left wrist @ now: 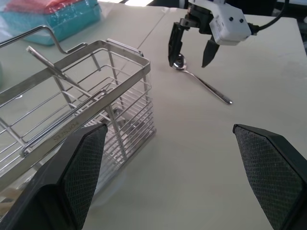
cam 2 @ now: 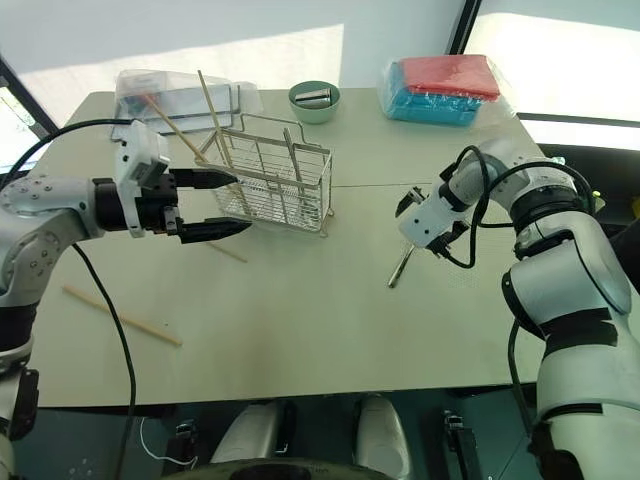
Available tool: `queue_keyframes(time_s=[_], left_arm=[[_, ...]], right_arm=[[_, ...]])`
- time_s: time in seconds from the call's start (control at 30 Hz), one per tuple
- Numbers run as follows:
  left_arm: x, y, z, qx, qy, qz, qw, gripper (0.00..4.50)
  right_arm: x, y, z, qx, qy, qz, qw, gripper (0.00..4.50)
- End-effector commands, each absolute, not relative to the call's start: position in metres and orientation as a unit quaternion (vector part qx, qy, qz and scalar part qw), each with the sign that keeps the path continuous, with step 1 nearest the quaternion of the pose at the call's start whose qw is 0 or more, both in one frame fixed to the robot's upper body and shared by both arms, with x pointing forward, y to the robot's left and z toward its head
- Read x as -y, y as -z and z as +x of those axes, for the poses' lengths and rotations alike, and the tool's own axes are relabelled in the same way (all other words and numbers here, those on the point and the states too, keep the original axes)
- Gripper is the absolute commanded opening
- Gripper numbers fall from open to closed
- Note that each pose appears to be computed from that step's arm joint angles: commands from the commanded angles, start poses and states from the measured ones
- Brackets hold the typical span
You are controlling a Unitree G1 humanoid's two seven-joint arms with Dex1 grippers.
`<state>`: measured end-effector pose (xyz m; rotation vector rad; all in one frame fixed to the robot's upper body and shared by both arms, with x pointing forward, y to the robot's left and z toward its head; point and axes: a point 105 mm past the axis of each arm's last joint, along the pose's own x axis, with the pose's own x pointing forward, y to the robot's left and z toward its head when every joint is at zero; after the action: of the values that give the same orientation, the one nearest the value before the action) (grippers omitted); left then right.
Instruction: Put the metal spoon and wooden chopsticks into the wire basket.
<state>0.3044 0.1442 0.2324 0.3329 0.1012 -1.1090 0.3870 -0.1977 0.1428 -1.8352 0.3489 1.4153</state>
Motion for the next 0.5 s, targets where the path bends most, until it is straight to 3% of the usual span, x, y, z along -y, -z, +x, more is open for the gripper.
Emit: queue_keyframes(time_s=[0.03, 0.17, 0.5], left_arm=[[-0.146, -0.25, 0.296, -0.027, 0.517, 0.167, 0.839, 4.43], [-0.144, -0.255, 0.296, -0.023, 0.512, 0.162, 0.843, 4.43], [-0.143, -0.243, 0.284, -0.062, 0.531, 0.147, 0.832, 4.43]], right_arm=[[0.199, -0.145, 0.4, -0.126, -0.517, -0.777, 0.336, 4.5], [0.191, -0.137, 0.403, -0.109, -0.515, -0.784, 0.33, 4.5], [0.177, -0.127, 0.404, -0.084, -0.525, -0.805, 0.264, 4.5]])
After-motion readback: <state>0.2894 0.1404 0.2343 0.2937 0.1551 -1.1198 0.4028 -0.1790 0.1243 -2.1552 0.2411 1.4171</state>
